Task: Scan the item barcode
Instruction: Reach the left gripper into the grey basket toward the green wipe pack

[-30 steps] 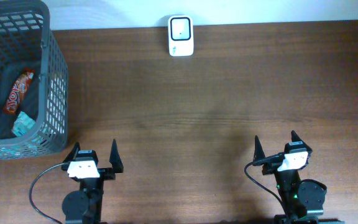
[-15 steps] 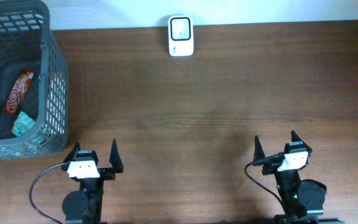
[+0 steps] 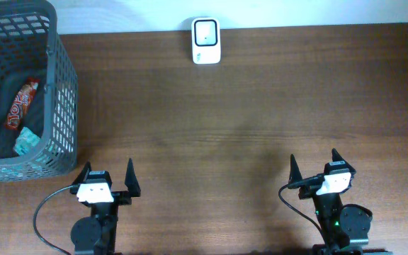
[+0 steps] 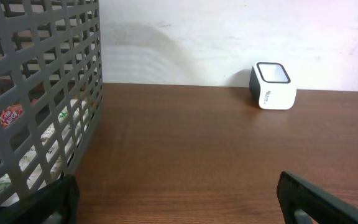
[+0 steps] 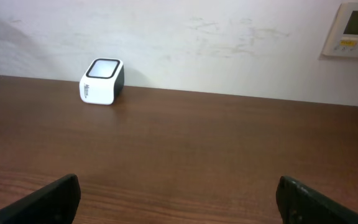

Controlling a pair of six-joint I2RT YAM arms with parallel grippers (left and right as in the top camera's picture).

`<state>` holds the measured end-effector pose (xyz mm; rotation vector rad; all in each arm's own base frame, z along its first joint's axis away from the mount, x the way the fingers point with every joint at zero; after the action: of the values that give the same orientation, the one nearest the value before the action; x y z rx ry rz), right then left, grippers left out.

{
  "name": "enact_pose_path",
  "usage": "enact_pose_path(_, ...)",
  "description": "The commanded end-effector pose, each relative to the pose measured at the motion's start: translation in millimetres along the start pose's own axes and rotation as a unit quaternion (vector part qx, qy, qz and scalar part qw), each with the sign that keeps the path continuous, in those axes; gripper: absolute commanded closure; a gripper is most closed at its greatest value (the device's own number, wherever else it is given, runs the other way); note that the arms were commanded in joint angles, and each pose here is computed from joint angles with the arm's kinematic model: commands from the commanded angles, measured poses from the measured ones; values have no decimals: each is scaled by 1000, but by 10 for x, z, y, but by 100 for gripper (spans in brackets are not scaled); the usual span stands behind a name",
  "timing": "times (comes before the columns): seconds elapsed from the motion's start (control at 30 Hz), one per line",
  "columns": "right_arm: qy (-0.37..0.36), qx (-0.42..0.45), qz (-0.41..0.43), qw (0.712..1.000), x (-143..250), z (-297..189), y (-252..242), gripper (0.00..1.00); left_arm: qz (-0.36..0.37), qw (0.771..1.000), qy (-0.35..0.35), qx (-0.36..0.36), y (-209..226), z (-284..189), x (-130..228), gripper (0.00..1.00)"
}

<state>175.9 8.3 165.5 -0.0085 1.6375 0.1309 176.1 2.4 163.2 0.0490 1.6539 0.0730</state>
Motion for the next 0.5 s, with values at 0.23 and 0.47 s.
enact_pose_path(0.23,2,-1,0,1000,28,2,5,1,0,996,-52,72,-144,-18,-157,1)
enact_pose_path(0.47,2,-1,0,1000,28,2,5,1,102,873,-426,215,-427,-735,-1279,1)
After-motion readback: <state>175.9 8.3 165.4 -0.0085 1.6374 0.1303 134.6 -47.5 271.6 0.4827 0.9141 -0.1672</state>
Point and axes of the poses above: each gripper's point midway between its finger pads, its own z axis out along the fingers, its own y axis along the line the jaws close on, x = y × z, the point moved 7 cm from there along -z, back along the fingers, and after that the axes turned 7 degrees about z, right-handed, at the moved point
